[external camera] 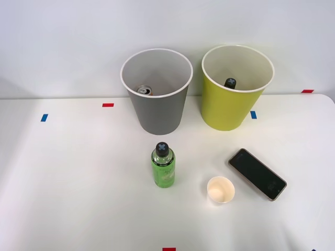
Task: Put cans in the gray bin, plastic bottles in the light green bin
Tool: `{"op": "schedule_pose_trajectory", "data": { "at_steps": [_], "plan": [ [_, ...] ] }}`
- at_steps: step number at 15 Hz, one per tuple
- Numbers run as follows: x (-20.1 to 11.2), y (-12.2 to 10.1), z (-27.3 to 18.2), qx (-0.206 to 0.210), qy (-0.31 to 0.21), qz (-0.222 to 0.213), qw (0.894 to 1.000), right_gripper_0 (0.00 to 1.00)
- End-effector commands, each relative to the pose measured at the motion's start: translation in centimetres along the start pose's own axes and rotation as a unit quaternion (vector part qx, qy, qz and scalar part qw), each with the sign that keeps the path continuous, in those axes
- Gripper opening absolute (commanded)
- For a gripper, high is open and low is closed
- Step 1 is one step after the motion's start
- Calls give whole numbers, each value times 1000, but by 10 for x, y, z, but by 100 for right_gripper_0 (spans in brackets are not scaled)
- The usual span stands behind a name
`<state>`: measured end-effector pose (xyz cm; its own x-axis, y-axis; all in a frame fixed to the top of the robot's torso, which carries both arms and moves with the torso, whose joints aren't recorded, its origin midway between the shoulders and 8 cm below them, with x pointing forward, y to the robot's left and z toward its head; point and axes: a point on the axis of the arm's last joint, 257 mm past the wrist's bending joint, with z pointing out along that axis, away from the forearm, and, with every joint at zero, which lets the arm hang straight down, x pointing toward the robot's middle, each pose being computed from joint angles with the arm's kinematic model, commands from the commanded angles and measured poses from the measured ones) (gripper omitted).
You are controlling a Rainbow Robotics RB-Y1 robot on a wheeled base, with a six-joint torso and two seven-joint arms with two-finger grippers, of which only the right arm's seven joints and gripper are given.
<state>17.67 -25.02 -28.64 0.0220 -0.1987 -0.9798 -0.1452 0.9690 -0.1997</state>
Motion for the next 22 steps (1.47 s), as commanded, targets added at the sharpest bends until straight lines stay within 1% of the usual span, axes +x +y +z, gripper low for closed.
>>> {"op": "schedule_pose_trajectory", "data": {
  "at_steps": [1, 22],
  "plan": [
    [0, 0, 0, 0, 0, 0, 1000, 100],
    [0, 0, 0, 0, 0, 0, 1000, 100]
  ]
}}
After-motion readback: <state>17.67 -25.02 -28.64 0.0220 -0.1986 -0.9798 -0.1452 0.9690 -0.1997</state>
